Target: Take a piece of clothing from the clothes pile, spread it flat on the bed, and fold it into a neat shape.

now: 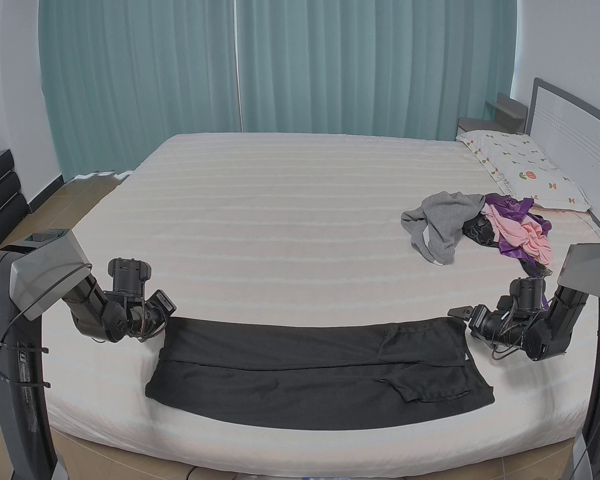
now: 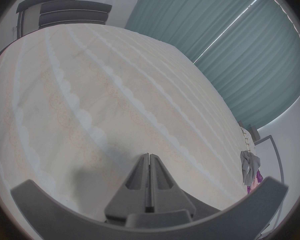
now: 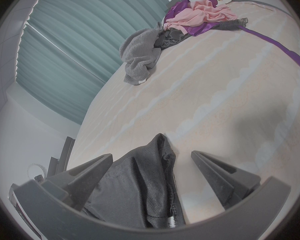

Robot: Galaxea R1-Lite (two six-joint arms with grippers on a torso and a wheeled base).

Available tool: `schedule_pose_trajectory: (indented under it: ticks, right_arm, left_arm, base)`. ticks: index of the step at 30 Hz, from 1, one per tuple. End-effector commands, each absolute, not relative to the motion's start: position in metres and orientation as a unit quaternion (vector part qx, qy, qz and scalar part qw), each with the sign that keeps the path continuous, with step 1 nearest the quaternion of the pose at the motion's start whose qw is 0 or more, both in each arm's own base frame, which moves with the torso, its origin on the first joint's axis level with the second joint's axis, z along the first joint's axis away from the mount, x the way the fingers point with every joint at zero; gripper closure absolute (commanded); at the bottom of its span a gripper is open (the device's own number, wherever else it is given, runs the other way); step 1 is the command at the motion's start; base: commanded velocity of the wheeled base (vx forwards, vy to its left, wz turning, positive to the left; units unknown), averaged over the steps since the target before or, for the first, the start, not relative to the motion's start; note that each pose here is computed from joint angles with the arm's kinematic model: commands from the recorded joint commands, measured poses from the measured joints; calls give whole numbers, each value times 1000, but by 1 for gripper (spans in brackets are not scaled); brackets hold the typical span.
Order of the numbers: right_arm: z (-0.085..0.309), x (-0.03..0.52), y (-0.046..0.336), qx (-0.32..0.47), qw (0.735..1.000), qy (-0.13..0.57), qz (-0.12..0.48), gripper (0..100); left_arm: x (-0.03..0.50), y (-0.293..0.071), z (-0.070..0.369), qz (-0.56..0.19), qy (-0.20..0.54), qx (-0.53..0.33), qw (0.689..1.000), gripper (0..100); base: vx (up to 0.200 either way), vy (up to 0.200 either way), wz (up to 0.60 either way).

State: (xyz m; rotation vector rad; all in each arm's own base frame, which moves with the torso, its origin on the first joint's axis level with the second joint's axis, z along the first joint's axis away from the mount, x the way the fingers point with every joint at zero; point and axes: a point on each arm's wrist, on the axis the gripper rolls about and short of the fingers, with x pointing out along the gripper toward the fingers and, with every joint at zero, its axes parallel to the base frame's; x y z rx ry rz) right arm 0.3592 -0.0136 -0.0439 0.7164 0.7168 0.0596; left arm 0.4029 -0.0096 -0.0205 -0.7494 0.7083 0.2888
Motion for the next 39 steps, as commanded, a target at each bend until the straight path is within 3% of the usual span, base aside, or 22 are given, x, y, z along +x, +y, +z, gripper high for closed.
schedule_pose_trajectory:
  ticks: [1, 2, 3, 27, 28, 29, 39]
  right_arm:
    - [-46, 361, -13, 343, 874, 345, 29, 0]
    - [-46, 362, -12, 342, 874, 344, 31, 0]
    - [-47, 363, -11, 342, 874, 345, 32, 100]
    - [-47, 371, -14, 355, 876, 327, 13, 100]
    - [-47, 370, -14, 355, 875, 328, 13, 0]
    - [-47, 370, -14, 355, 875, 328, 13, 0]
    - [-34, 363, -17, 379, 868, 320, 10, 0]
  left_arm:
    - [403, -8, -23, 140, 338, -357, 859, 100]
    - [403, -8, -23, 140, 338, -358, 859, 100]
    - [403, -8, -24, 141, 340, -357, 859, 100]
    - [402, -8, -23, 141, 341, -359, 857, 100]
    - [401, -8, -22, 139, 342, -359, 857, 100]
    - [401, -8, -22, 139, 342, -360, 857, 0]
    - [401, -3, -18, 139, 339, -366, 856, 0]
  base:
    - [0, 0, 0]
    - [0, 0, 0]
    - [0, 0, 0]
    - [0, 0, 0]
    - [0, 0, 0]
    - [0, 0, 0]
    - [0, 0, 0]
